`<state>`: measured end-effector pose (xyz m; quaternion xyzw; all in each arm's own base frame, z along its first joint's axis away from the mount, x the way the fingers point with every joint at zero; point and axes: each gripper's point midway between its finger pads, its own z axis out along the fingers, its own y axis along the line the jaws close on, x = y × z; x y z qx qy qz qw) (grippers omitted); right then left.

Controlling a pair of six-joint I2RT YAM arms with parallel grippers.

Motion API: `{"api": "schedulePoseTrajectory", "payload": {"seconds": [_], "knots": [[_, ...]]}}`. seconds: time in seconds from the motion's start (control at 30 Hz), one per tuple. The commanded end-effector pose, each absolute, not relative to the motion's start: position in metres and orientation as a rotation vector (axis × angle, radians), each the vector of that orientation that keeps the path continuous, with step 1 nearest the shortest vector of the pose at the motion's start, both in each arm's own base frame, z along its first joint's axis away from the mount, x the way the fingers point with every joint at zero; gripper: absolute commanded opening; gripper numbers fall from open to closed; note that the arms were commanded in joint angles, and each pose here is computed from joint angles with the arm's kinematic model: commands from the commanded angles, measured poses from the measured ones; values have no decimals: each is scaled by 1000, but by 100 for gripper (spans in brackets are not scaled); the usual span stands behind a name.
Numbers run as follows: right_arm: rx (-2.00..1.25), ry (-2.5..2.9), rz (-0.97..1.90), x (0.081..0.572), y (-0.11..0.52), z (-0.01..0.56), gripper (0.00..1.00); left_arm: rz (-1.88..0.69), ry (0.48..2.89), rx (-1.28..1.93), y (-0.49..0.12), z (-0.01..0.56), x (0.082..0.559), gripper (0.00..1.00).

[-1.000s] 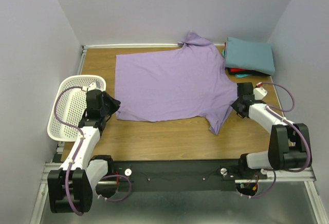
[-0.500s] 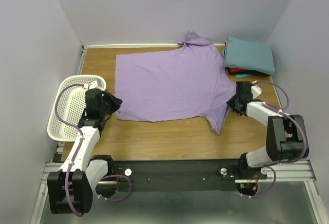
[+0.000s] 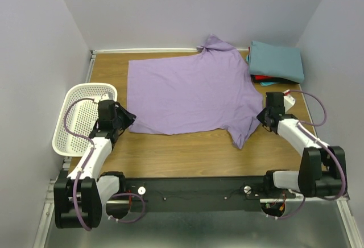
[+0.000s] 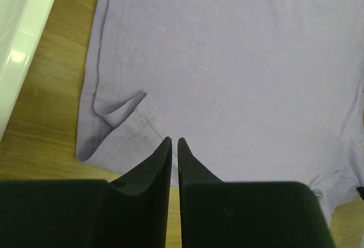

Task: Fold and stack the t-shirts
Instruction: Flatten the tshirt out

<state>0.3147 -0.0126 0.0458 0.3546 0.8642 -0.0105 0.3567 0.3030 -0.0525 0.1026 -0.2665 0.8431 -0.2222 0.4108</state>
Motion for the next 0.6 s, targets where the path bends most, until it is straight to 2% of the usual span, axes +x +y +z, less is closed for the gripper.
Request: {"api": "schedulePoseTrajectory", "payload": {"seconds": [0.0, 0.2, 0.37, 0.43, 0.57], "knots": [[937, 2242, -168, 290, -38, 57, 11, -519, 2141, -741, -47, 85, 301, 20], [947, 2207, -162, 288, -51, 79, 32, -514, 2165, -721, -53, 80, 300, 28], [804, 2265, 102, 307, -12, 102, 36, -497, 2133, -762, -51, 88, 308, 28], [700, 2303, 144, 312, 21, 104, 36, -478, 2116, -806, -52, 90, 314, 32], [612, 2332, 171, 316, 56, 104, 37, -420, 2083, -882, -51, 97, 334, 32]]}}
